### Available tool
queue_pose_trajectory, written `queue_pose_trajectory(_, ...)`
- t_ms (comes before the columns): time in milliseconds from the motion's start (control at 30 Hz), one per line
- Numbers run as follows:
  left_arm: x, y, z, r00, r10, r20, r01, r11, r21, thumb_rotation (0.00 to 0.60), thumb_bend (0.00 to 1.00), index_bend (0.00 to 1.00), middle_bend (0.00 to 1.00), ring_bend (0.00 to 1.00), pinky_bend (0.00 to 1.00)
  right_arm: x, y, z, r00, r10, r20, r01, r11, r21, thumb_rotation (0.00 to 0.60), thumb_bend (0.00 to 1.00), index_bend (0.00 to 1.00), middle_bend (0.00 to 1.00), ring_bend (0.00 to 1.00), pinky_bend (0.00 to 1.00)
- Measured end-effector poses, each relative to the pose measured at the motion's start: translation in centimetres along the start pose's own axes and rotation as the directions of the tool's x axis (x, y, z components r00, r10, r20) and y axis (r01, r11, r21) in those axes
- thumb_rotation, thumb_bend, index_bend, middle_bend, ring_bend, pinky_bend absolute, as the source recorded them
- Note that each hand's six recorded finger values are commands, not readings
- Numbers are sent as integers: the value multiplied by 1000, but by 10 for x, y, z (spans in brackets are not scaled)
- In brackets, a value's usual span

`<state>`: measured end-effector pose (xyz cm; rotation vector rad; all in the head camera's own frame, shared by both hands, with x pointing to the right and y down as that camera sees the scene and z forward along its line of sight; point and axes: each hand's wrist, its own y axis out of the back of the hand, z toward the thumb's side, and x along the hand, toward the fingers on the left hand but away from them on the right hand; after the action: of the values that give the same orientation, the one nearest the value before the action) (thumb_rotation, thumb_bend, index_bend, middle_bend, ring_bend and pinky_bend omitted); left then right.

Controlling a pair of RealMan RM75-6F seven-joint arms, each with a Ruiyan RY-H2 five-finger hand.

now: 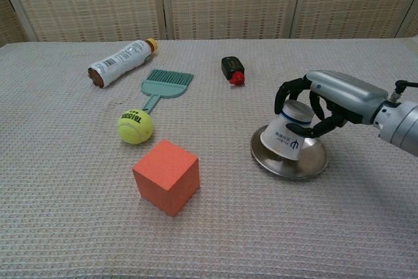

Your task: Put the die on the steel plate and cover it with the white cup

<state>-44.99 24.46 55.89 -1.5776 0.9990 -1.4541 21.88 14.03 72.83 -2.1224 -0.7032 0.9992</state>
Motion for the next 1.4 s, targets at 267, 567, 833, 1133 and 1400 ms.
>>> queue_pose_trajectory(267,0,1,-1,1000,1,-3,-1,1000,-8,600,399,422,529,535,645,-12,-16,2,1000,15,-23,-14,998,68,600,330,546,507,510,660)
queue_pose_trajectory(567,0,2,-2,1000,4,-1,-4,1000,-13,600,399,422,530,535,645,-24,-21,8,997,-39,-68,51,982,184,600,330,549,507,510,660)
queue_pose_trajectory(833,0,1,-1,1000,2,-1,-2,1000,-8,600,399,422,530,535,646,-24,-26,13,997,-39,-68,44,996,80,600,330,550,509,510,660)
queue_pose_trajectory(1133,0,0,-1,1000,-1,-1,1,1000,-4,600,399,422,530,535,645,-17,-24,20,998,1,-63,-6,997,-79,600,330,550,511,510,660)
queue_pose_trajectory(1400,0,0,-1,1000,-2,-1,2,1000,-4,600,399,422,530,535,645,-15,-21,19,999,13,-48,-19,994,-112,600,330,554,512,511,661)
